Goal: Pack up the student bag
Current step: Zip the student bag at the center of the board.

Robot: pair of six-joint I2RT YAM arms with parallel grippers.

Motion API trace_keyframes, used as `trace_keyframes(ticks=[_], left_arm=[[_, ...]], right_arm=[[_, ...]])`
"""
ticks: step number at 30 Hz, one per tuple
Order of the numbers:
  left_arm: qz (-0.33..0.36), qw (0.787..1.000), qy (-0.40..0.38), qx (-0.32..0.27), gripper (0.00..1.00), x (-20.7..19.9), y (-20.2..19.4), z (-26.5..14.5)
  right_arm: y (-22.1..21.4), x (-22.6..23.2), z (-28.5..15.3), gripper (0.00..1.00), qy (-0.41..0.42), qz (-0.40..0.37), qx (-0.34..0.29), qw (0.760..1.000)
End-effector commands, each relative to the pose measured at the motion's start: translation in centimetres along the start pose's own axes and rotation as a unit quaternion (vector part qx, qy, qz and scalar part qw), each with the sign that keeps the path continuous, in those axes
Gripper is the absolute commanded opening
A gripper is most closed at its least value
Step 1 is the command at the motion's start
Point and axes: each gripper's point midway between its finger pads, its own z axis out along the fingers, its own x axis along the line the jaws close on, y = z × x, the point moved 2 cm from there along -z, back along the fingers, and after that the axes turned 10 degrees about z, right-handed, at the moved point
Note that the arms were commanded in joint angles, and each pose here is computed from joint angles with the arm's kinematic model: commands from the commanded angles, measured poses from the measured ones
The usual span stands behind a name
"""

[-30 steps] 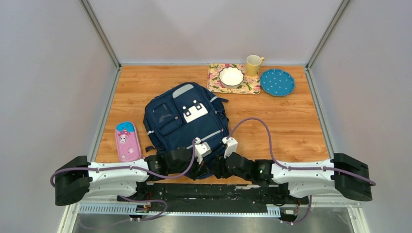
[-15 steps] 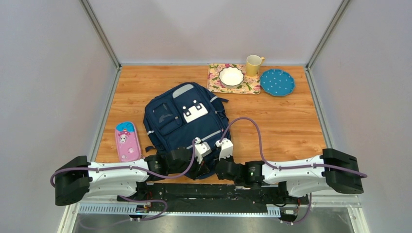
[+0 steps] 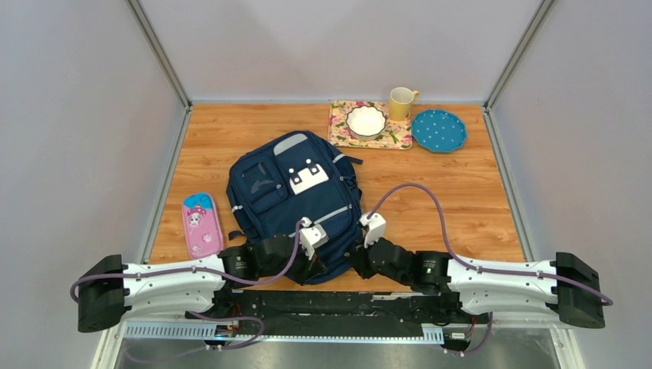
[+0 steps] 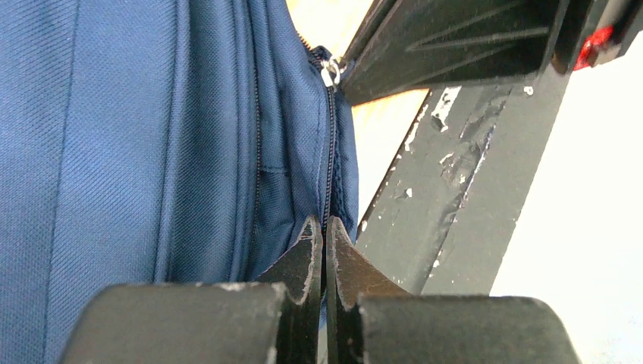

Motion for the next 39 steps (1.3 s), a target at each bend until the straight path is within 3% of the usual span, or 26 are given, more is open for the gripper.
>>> trace_keyframes(ticks=[1,6,15,19,21,23,25,28,32,39], left_arm=[[-0.009,0.998,0.028,0.052,0.00,0.8,-3.0,-1.8],[-0.036,0.993,0.076,0.082,0.00,2.2,-5.8,-3.9],[-0.093,0.983,0.154,0.021,0.02,4.2,-5.0,-6.6],[-0.089,0.985,0.148,0.002,0.14,4.0,-3.6,-6.8],[-0.084,0.987,0.137,0.006,0.14,3.6,-3.0,-6.8],[-0.080,0.989,0.121,-0.002,0.36,2.9,-1.4,-7.0],[-0.072,0.992,0.099,-0.011,0.49,2.1,0.2,-6.8],[-0.055,0.996,0.052,-0.039,0.59,0.6,3.3,-6.0],[-0.026,0.999,-0.009,-0.025,0.64,-1.4,4.7,-3.9],[0.000,0.996,-0.031,0.078,0.66,-1.9,0.2,-0.1]], right_arm=[[0.0,-2.4,-0.3,0.00,-0.014,-0.035,0.018,0.999],[-1.0,-2.2,-0.4,0.00,0.011,-0.033,0.043,0.998],[-3.4,0.1,0.0,0.00,0.086,0.000,0.100,0.991],[-4.5,0.0,0.2,0.00,0.091,0.023,0.113,0.989],[-4.6,0.0,0.2,0.00,0.093,0.036,0.111,0.989],[-5.0,-0.2,-0.1,0.00,0.096,0.049,0.113,0.988],[-4.6,0.7,-0.1,0.00,0.119,0.071,0.097,0.986],[-5.1,0.9,-0.3,0.00,0.130,0.091,0.107,0.982],[-4.5,1.4,-0.2,0.00,0.136,0.113,0.095,0.980],[-3.8,2.1,-0.6,0.00,0.151,0.120,0.085,0.977]])
